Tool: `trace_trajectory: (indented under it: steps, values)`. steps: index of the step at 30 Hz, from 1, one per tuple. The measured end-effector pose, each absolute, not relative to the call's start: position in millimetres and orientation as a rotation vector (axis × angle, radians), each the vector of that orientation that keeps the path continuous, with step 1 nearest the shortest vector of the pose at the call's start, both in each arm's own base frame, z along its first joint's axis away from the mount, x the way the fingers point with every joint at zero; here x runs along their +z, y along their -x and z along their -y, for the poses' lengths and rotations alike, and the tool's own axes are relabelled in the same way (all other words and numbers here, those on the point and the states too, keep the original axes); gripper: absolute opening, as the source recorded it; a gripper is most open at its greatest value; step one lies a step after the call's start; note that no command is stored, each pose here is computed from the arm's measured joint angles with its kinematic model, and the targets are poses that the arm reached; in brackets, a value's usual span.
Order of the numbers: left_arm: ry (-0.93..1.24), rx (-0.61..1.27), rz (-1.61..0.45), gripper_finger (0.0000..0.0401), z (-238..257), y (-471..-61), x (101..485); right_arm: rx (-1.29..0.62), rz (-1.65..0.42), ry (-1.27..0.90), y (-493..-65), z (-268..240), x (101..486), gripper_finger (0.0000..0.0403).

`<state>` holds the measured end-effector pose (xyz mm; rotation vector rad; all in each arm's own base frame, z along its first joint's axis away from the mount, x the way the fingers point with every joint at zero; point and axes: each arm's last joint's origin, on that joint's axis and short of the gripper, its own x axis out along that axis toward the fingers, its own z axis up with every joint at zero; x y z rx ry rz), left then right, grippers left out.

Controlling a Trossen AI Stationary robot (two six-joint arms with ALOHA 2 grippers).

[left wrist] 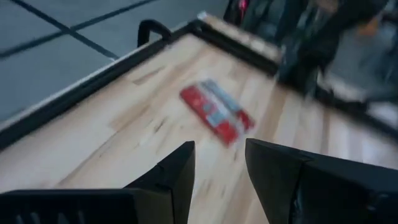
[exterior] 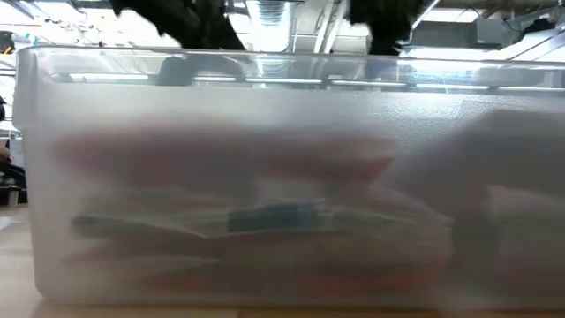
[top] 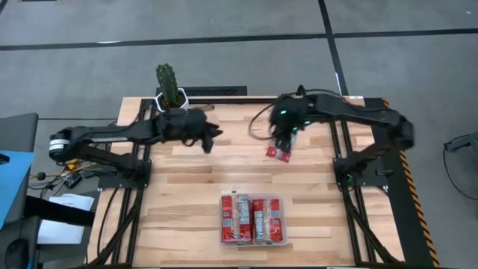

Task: Sort popcorn bags into baskets
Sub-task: Put the red popcorn bag into the transparent bin

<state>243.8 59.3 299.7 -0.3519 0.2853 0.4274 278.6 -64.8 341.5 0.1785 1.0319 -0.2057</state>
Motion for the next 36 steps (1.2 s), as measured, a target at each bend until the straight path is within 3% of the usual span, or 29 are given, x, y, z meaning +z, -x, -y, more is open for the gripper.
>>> trace_trajectory:
  steps: [4, 8, 13, 24, 31, 36]
  values:
    - [0.511, 0.405, -0.164, 0.0130, -86.5, -256.0, 264.8, -0.455, -0.952, -0.313, -233.2, 83.8, 316.0, 0.0181]
    - [0.623, 0.342, -0.243, 0.0130, -98.2, -273.5, 233.4, -0.650, -0.897, -0.419, -205.6, 94.3, 268.1, 0.0169]
    - [0.693, 0.286, -0.321, 0.0130, -99.9, -290.2, 207.8, -0.749, -0.865, -0.524, -195.1, 102.8, 211.6, 0.0149]
    - [0.713, 0.306, -0.327, 0.0130, -101.4, -300.3, 192.4, -0.735, -1.033, -0.562, -211.1, 102.3, 138.9, 0.0111]
    - [0.713, 0.301, -0.327, 0.0130, -100.5, -300.6, 192.6, -0.583, -0.928, -0.668, -244.1, 81.7, 130.8, 0.0108]
    - [0.712, 0.312, -0.331, 0.0130, -99.4, -300.7, 192.0, -0.423, -0.843, -0.641, -277.6, 65.4, 147.9, 0.0108]
